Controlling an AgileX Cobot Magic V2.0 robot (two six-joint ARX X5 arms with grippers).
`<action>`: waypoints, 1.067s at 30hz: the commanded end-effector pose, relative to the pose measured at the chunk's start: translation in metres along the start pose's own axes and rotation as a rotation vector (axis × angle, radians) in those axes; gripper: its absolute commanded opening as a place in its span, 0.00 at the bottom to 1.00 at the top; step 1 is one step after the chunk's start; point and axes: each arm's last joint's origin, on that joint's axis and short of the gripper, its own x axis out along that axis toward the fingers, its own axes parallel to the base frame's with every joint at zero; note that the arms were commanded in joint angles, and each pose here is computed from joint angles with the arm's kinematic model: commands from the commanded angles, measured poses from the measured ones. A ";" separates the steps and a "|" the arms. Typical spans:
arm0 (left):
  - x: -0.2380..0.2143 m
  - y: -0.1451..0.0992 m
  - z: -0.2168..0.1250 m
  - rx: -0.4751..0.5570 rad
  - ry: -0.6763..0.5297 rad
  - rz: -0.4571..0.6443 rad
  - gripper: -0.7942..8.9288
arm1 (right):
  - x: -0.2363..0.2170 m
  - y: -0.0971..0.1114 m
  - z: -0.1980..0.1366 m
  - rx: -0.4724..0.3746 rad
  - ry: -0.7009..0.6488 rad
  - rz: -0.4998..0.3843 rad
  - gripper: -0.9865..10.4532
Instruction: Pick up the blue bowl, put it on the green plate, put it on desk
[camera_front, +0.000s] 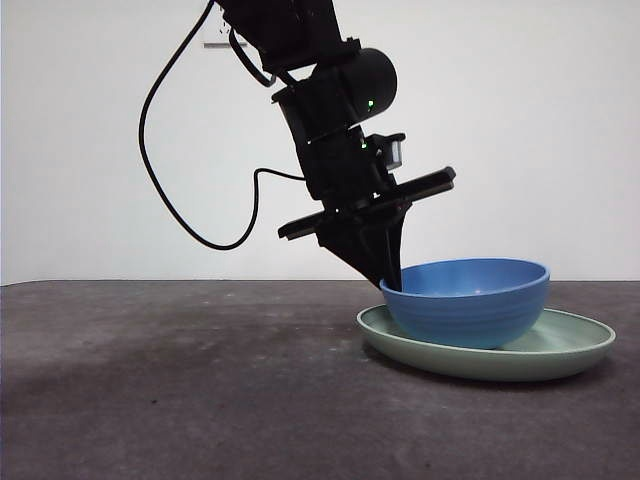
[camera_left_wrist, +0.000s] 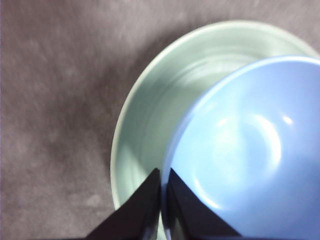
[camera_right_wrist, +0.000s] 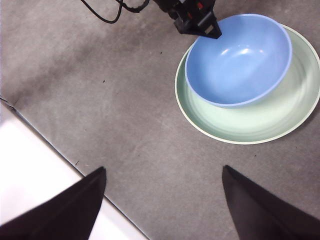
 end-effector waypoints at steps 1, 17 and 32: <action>0.006 -0.006 0.004 0.011 -0.010 -0.012 0.10 | -0.003 0.002 0.005 -0.008 -0.019 0.002 0.41; 0.001 -0.007 0.004 0.013 -0.010 -0.014 0.31 | -0.003 0.002 0.005 -0.008 -0.018 -0.006 0.41; -0.118 -0.019 0.016 0.047 -0.246 -0.047 0.31 | -0.003 0.002 0.005 -0.008 -0.019 -0.006 0.41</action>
